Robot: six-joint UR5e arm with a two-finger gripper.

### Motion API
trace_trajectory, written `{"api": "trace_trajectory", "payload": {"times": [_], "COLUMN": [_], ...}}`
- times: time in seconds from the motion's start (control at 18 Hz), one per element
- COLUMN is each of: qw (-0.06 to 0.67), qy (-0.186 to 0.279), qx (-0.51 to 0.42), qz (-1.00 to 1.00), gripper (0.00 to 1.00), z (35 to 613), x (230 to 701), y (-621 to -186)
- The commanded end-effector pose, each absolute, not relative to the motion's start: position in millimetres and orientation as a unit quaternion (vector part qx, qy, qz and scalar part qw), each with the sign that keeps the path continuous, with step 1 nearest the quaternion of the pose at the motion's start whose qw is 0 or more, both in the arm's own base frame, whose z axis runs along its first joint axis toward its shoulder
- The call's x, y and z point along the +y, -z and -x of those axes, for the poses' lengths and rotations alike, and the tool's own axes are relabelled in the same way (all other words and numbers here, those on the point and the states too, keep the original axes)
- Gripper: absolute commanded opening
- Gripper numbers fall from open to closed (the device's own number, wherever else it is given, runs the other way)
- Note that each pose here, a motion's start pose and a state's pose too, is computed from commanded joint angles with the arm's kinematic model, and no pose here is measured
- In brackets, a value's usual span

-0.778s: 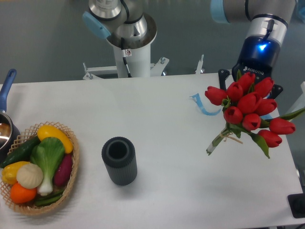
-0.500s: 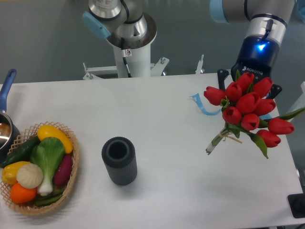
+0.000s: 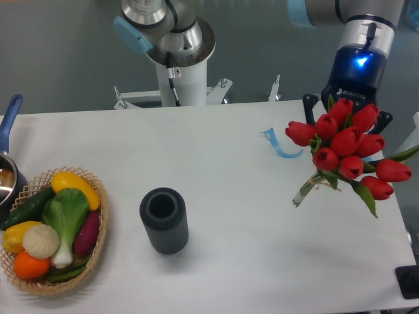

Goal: Place the flowers on the table
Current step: 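Hold the red tulip bouquet in the gripper above the table, then lower the held tulip bouquet down onto the table surface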

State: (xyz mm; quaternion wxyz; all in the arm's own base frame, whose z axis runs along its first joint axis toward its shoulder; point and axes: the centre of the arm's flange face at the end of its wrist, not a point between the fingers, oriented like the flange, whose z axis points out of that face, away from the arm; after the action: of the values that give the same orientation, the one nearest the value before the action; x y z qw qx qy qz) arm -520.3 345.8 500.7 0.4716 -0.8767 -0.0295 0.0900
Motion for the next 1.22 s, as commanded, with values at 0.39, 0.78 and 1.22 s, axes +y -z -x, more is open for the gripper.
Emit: {"api": "trace_trajectory", "payload": {"times": [0.39,0.78,1.22], "qw": [0.358,0.19,-0.013], "qy": [-0.139,-0.195,-0.238], "qx": [-0.035,0.015,0.042], "qz": [0.923,0.962,0.97], "gripper": [0.39,0.39,0.38], "z": [495,459,446], "x": [374,413,456], "y": [-489,-445,-366]}}
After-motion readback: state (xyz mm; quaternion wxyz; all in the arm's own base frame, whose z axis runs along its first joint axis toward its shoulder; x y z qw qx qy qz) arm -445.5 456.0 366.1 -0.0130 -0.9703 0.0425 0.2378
